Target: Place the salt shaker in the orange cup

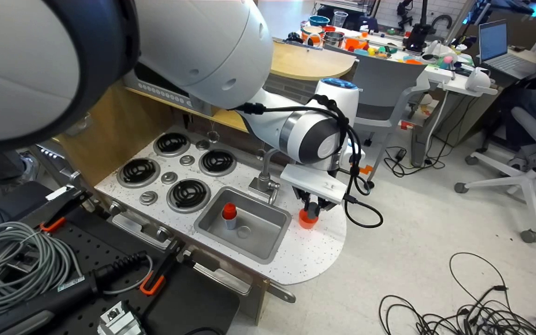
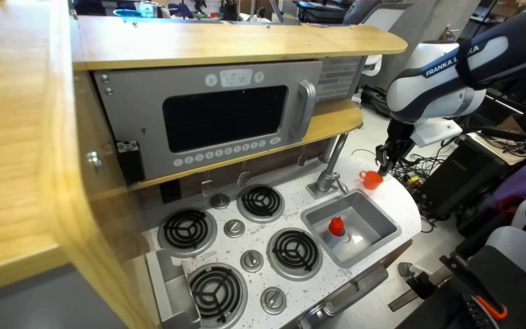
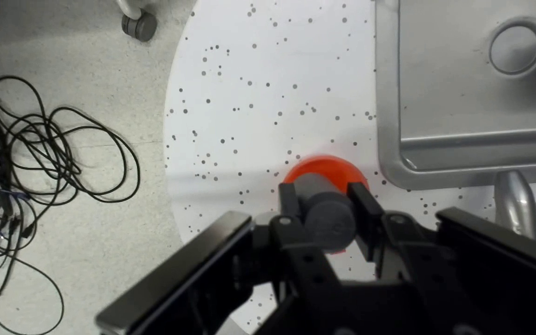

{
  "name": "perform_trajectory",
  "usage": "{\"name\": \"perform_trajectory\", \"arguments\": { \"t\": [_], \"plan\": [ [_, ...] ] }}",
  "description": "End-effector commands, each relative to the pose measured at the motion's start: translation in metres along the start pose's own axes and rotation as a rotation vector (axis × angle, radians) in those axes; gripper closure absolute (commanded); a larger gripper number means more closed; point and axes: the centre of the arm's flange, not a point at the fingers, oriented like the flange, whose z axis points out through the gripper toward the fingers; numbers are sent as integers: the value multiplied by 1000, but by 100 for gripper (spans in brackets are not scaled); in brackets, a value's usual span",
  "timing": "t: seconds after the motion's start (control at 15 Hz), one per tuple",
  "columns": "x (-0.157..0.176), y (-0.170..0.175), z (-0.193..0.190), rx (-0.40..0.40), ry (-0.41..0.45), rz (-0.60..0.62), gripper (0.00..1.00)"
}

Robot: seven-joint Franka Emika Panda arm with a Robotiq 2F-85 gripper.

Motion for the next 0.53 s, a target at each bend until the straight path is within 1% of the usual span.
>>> {"name": "perform_trajectory", "arguments": {
  "t": [0.0,0.27,0.47],
  "plan": [
    [6,9,6,8,3,37,92],
    [13,11,19,22,14,8,92],
    [21,3,32,26,12,-18,92]
  ]
}}
